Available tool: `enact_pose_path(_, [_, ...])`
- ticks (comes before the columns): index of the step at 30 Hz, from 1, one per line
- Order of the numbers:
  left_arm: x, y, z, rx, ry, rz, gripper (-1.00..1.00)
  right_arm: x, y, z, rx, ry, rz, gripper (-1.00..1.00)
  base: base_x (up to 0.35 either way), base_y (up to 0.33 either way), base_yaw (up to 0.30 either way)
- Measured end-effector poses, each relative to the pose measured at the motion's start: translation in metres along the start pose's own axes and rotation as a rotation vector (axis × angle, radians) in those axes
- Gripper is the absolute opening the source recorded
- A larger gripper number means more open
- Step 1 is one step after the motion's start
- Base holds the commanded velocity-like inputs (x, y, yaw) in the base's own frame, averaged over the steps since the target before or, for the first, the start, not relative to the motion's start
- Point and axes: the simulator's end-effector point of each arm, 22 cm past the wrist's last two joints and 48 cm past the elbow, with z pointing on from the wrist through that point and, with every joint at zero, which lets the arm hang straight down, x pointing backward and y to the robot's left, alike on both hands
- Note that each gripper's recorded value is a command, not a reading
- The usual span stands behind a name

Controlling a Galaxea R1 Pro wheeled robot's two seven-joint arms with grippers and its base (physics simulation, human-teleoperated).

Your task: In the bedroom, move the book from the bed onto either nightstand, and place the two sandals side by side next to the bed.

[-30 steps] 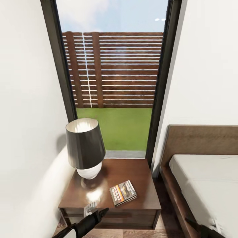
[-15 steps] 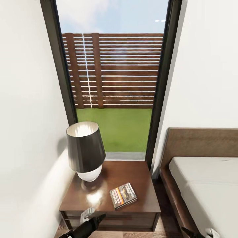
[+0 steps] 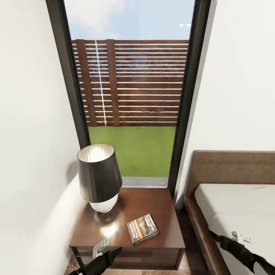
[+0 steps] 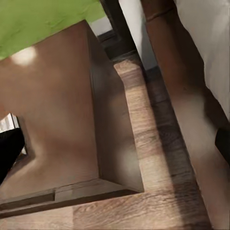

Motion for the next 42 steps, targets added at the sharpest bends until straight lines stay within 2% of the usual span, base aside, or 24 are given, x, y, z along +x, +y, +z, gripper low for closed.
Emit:
enact_pose_path(5, [-0.004, -0.007, -0.005, 0.000, 0.000, 0.000, 1.00, -0.014, 0.008, -0.003, -0.006, -0.013, -0.012, 1.00, 0.000, 0.000, 0.000])
enact_pose_path(10, [-0.009, -0.014, -0.009, 0.000, -0.001, 0.002, 1.00, -0.013, 0.010, -0.009, -0.004, 0.011, -0.041, 1.00, 0.000, 0.000, 0.000])
enact_pose_path(13, [-0.012, -0.017, -0.012, -0.001, -0.001, 0.002, 1.00, 0.017, 0.008, -0.019, 0.001, 0.089, -0.103, 1.00, 0.000, 0.000, 0.000])
enact_pose_path(16, [-0.014, -0.021, -0.015, -0.002, -0.001, 0.003, 1.00, 0.039, 0.012, -0.025, -0.004, 0.144, -0.143, 1.00, 0.000, 0.000, 0.000])
enact_pose_path(19, [-0.017, -0.025, -0.017, -0.002, -0.001, 0.003, 1.00, 0.068, 0.022, -0.029, -0.009, 0.200, -0.139, 1.00, 0.000, 0.000, 0.000])
enact_pose_path(22, [-0.019, -0.029, -0.020, -0.002, -0.001, 0.003, 1.00, 0.094, 0.022, -0.037, 0.000, 0.264, -0.149, 1.00, 0.000, 0.000, 0.000])
enact_pose_path(27, [-0.022, -0.036, -0.024, -0.002, 0.000, 0.003, 1.00, 0.132, 0.013, -0.058, 0.018, 0.386, -0.207, 1.00, 0.000, 0.000, 0.000])
enact_pose_path(34, [-0.027, -0.044, -0.031, -0.003, 0.000, 0.001, 1.00, 0.144, 0.009, -0.074, 0.035, 0.444, -0.210, 1.00, 0.000, 0.000, 0.000])
enact_pose_path(40, [-0.029, -0.050, -0.037, -0.005, 0.002, -0.001, 1.00, 0.141, 0.017, -0.080, 0.029, 0.450, -0.205, 1.00, 0.000, 0.000, 0.000])
enact_pose_path(42, [-0.019, -0.042, -0.044, -0.031, 0.009, -0.005, 1.00, 0.163, 0.031, -0.085, 0.017, 0.487, -0.187, 1.00, 0.000, 0.000, 0.000])
